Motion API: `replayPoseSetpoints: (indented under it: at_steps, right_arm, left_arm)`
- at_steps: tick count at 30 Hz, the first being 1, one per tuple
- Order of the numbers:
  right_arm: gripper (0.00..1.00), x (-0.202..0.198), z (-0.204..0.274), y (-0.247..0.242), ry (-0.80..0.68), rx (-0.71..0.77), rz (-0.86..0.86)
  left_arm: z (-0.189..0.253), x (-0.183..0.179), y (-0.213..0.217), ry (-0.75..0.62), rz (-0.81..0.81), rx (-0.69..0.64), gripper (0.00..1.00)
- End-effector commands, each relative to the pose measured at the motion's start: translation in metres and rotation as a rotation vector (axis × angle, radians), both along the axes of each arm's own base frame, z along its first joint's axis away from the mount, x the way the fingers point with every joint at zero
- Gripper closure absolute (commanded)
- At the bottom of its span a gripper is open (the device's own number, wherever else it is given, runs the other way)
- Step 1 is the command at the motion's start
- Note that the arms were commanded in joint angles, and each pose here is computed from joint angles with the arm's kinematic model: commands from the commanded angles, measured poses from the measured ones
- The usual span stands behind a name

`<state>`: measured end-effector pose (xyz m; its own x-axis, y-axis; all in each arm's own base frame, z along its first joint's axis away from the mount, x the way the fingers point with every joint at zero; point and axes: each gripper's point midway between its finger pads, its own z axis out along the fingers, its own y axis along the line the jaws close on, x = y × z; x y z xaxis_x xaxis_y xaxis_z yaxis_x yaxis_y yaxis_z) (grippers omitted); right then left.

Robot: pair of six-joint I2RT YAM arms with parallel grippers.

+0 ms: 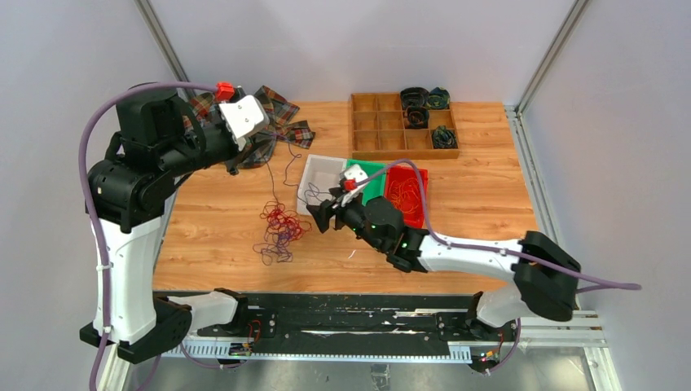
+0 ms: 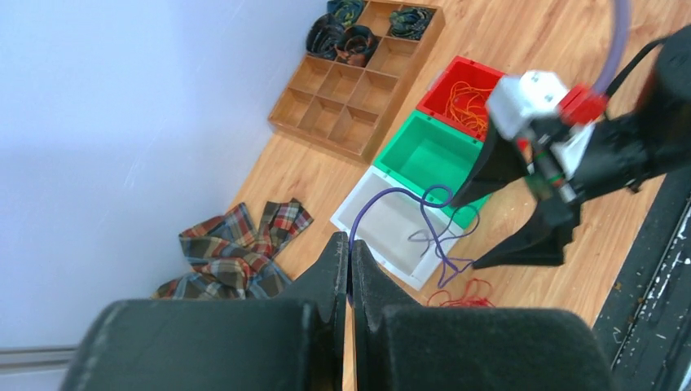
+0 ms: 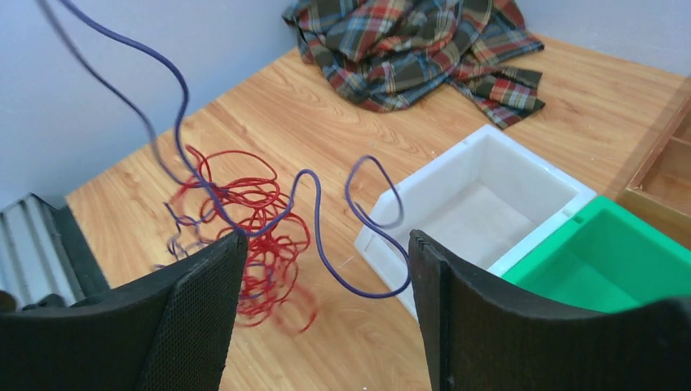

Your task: Untangle the cables

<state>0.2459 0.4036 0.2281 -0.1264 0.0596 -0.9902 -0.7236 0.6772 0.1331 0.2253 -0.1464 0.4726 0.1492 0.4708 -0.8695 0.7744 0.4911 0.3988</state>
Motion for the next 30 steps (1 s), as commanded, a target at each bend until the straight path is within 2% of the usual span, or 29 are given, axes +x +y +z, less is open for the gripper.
replayPoseSetpoints:
  at_steps: [1,10,16,20,26,30]
  right_arm:
    - [0.28,-0.023,0.040,-0.013,-0.020,0.130,0.051]
    - [0.31,-0.086,0.083,0.012,-0.079,0.161,0.277]
    - [0.33,-0.089,0.087,0.049,-0.058,0.138,0.350]
    - [0.35,-0.077,0.083,0.069,-0.038,0.115,0.352]
    - [0.36,-0.030,0.072,0.076,-0.046,0.065,0.197]
    - [0.40,-0.016,0.056,0.084,-0.044,0.016,0.180]
  left_arm:
    - [-0.001,0.000,0.001,-0.018,-0.003,0.017,1.00]
    - [-0.008,0.000,0.001,-0.007,-0.002,0.030,1.00]
    - [-0.005,-0.003,0.001,-0.011,-0.007,0.020,1.00]
    - [-0.003,-0.005,-0.001,-0.010,-0.014,0.012,1.00]
    - [0.002,-0.011,-0.004,-0.012,-0.033,-0.009,1.00]
    - [0.008,-0.013,-0.005,-0.023,-0.039,-0.022,1.00]
